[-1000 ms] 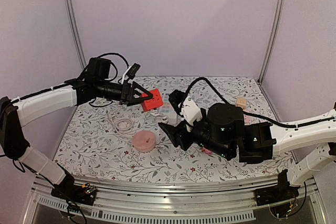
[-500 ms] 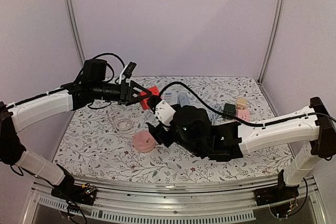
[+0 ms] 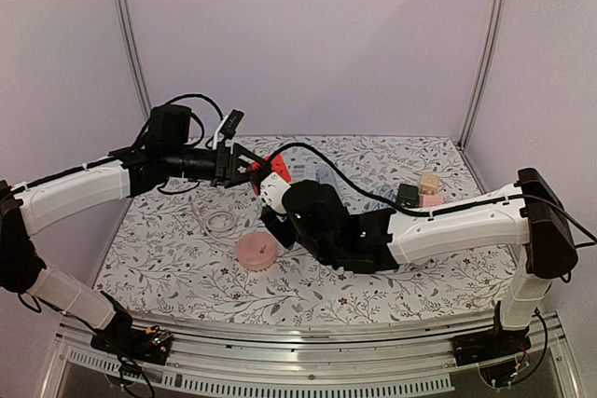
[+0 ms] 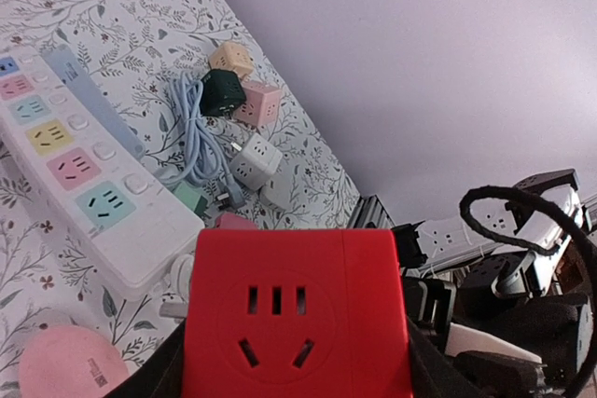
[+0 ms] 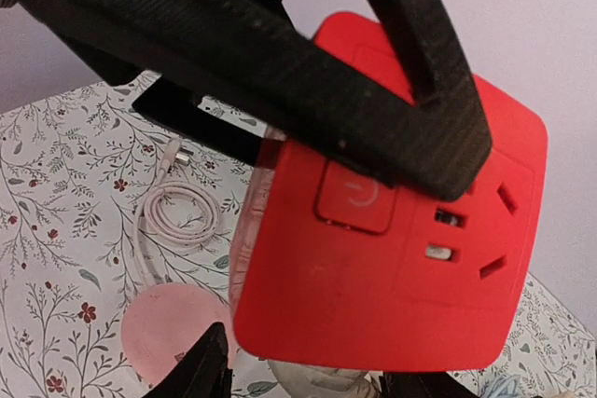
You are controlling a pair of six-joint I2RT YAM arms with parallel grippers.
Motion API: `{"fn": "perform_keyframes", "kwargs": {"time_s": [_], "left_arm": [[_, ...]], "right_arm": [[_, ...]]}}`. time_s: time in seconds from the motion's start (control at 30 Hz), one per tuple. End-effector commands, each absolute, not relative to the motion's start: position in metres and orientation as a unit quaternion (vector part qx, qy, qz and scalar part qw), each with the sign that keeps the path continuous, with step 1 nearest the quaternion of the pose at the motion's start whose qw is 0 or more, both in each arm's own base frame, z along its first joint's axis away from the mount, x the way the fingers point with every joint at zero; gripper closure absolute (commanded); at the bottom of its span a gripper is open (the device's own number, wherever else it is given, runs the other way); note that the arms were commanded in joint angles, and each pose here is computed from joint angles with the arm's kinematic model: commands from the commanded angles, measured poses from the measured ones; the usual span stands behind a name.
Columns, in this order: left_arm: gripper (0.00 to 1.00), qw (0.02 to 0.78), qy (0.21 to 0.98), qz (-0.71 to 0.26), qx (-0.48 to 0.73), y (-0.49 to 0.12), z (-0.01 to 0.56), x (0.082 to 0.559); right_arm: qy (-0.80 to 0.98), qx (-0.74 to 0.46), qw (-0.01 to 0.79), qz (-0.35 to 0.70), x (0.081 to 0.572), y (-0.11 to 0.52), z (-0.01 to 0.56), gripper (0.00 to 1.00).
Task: Pull the plug off the socket
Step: Remove the plug from the socket.
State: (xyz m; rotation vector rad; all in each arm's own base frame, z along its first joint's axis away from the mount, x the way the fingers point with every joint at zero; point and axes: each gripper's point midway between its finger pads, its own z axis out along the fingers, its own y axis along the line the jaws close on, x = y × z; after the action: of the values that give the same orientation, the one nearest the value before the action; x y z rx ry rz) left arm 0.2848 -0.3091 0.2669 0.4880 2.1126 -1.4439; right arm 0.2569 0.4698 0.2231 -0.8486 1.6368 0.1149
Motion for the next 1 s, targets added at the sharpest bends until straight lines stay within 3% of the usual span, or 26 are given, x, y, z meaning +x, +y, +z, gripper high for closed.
{"fn": "perform_keyframes", "kwargs": {"time_s": [0.0,0.1,0.27,0.5,0.73,0.97], "left_arm": [[1.0,0.292,0.746,-0.559,0.215,-0.316,0.297,0.275],[1.0,0.29,0.746,-0.558,0.219,-0.318,0.295,0.273],[1.0,0.275,0.753,-0.553,0.225,-0.32,0.289,0.272],[1.0,0.27,0.755,-0.547,0.24,-0.321,0.29,0.27],[1.0,0.237,0.745,-0.562,0.269,-0.328,0.293,0.261],[1.0,0.23,0.751,-0.558,0.269,-0.328,0.286,0.263]], "right_arm": [[0.704,-0.367,0.607,0.021,0.269,0.471,0.224,0.53],[0.7,-0.367,0.612,0.009,0.272,0.472,0.226,0.58],[0.695,-0.379,0.611,-0.001,0.274,0.474,0.221,0.81],[0.669,-0.429,0.607,-0.003,0.263,0.469,0.216,0.99],[0.63,-0.495,0.595,0.061,0.232,0.463,0.224,1.0],[0.63,-0.487,0.601,0.069,0.228,0.452,0.242,1.0]]}}
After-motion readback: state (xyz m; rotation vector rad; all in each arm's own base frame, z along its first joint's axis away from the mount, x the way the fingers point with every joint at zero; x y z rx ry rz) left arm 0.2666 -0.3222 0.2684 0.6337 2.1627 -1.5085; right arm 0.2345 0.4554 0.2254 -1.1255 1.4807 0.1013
